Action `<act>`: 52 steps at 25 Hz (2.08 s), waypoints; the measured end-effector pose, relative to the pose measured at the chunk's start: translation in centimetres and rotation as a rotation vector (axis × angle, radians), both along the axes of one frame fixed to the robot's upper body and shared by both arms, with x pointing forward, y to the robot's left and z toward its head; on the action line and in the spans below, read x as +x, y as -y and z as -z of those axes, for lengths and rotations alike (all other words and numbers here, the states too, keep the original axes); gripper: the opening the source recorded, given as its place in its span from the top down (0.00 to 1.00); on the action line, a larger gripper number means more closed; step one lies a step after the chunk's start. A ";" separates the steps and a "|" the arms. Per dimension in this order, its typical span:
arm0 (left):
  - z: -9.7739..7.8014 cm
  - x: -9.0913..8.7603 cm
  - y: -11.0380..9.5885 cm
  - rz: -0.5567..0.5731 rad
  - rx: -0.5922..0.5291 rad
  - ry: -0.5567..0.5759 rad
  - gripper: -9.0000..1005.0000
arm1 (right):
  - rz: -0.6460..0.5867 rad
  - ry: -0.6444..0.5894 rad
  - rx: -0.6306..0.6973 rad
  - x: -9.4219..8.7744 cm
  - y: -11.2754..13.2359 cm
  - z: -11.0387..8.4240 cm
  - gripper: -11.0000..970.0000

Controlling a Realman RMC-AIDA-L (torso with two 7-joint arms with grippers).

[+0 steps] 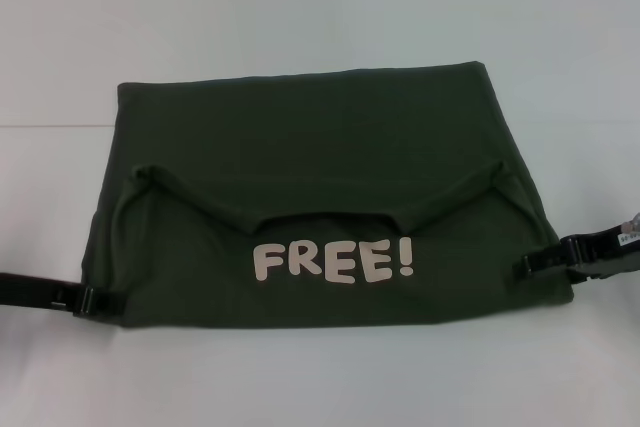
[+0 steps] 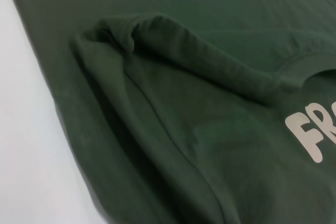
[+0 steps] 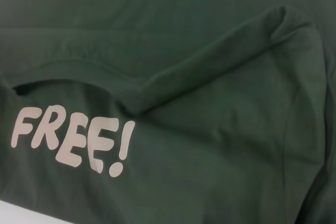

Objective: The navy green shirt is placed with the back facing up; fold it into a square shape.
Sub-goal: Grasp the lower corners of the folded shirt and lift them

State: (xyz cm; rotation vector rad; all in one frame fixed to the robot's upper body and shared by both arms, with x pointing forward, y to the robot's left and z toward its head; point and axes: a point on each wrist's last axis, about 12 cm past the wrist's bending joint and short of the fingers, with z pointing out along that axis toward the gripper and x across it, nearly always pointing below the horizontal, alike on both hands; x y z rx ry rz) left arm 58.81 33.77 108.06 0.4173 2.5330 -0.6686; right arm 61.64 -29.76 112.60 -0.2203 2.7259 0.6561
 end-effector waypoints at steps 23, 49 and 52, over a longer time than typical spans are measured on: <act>-0.2 0.1 -0.1 -0.001 0.002 0.005 0.95 | -0.030 0.016 -0.022 0.1 -1.3 1.3 0.13; -1.5 -0.2 -0.6 0.048 0.005 -0.093 0.95 | -0.150 -0.021 -0.020 -0.9 -0.3 0.5 0.94; -2.5 -0.8 -1.0 0.092 0.008 -0.164 0.95 | -0.230 -0.070 -0.009 -2.1 0.3 0.5 0.94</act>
